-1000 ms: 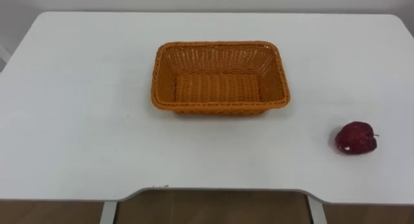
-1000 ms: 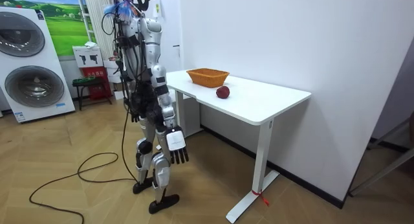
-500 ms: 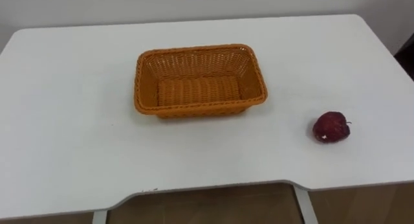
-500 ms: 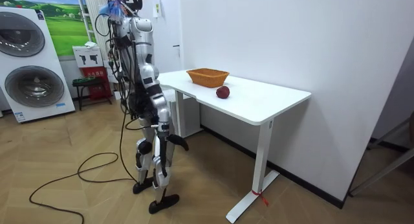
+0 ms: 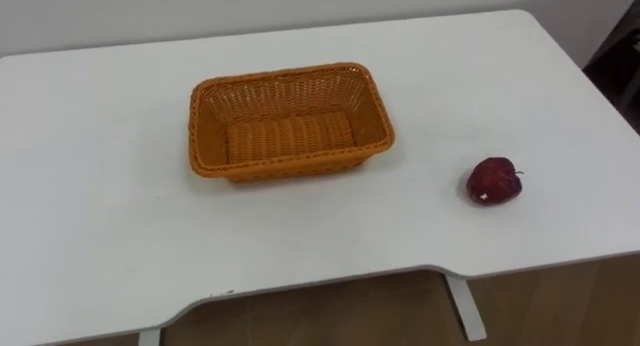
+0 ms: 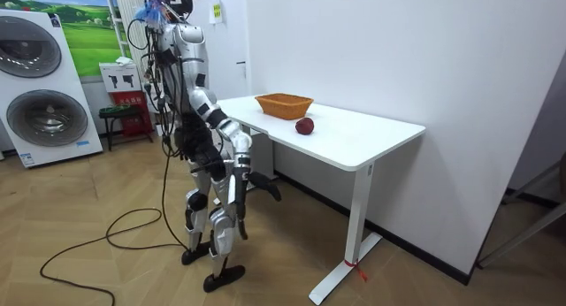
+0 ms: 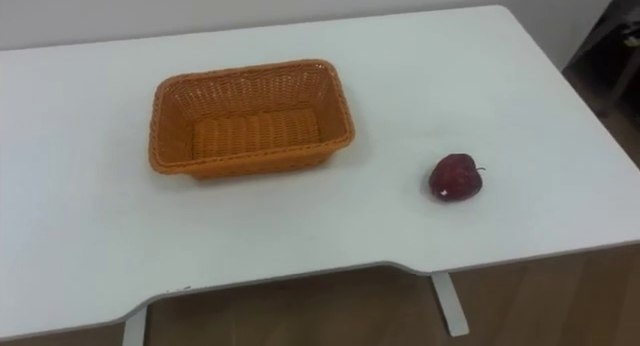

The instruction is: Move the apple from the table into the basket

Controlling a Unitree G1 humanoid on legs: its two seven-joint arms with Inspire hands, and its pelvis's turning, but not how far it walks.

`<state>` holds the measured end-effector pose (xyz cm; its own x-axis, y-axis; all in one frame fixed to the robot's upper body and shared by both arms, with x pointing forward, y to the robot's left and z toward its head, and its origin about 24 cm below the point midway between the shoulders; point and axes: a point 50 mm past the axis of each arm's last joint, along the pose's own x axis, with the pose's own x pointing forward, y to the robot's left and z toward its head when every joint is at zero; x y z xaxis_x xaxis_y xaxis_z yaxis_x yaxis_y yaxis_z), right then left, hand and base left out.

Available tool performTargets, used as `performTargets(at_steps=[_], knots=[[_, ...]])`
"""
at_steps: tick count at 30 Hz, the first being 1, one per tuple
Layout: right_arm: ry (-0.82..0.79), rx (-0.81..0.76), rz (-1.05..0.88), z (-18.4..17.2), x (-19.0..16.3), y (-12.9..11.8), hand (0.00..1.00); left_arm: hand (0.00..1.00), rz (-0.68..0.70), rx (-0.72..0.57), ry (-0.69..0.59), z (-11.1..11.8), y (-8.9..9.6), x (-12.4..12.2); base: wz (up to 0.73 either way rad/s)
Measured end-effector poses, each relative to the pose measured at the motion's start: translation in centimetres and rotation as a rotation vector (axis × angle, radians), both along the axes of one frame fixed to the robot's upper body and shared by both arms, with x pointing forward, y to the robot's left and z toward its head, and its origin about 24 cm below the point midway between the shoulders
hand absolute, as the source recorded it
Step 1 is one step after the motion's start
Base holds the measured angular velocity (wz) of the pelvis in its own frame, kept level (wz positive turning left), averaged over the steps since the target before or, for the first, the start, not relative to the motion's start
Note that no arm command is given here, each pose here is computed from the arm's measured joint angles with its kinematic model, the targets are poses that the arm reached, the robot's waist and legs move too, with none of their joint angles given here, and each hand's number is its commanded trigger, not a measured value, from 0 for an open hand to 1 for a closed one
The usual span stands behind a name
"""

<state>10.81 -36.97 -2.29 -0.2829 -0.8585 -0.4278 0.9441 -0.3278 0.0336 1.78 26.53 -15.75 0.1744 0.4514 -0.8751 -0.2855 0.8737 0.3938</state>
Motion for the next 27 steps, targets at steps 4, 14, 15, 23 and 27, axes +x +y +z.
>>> performTargets(at_steps=[4, 14, 15, 23, 27], knots=[[0.057, -0.376, 0.108, 5.4, 2.9, 0.4, 0.00, 0.00, -0.072, -0.004, -0.016, -0.1, -0.5, 0.5, 0.00], [0.095, -0.759, 0.426, 9.5, 7.1, 4.6, 0.00, 0.00, -0.141, -0.025, -0.033, -0.2, -1.4, 1.4, -0.06], [0.096, -0.777, 0.490, 9.4, 7.7, 5.4, 0.00, 0.00, -0.158, -0.025, -0.035, -0.2, -1.5, 1.5, 0.00], [0.082, -0.784, 0.864, 8.0, 10.2, 9.4, 0.00, 0.00, -0.220, -0.033, -0.067, -0.3, -2.1, 2.2, 0.04], [0.122, -0.763, 0.961, 6.9, 10.3, 9.7, 0.00, 0.00, -0.220, -0.030, -0.073, -0.2, -2.1, 2.1, 0.04]])
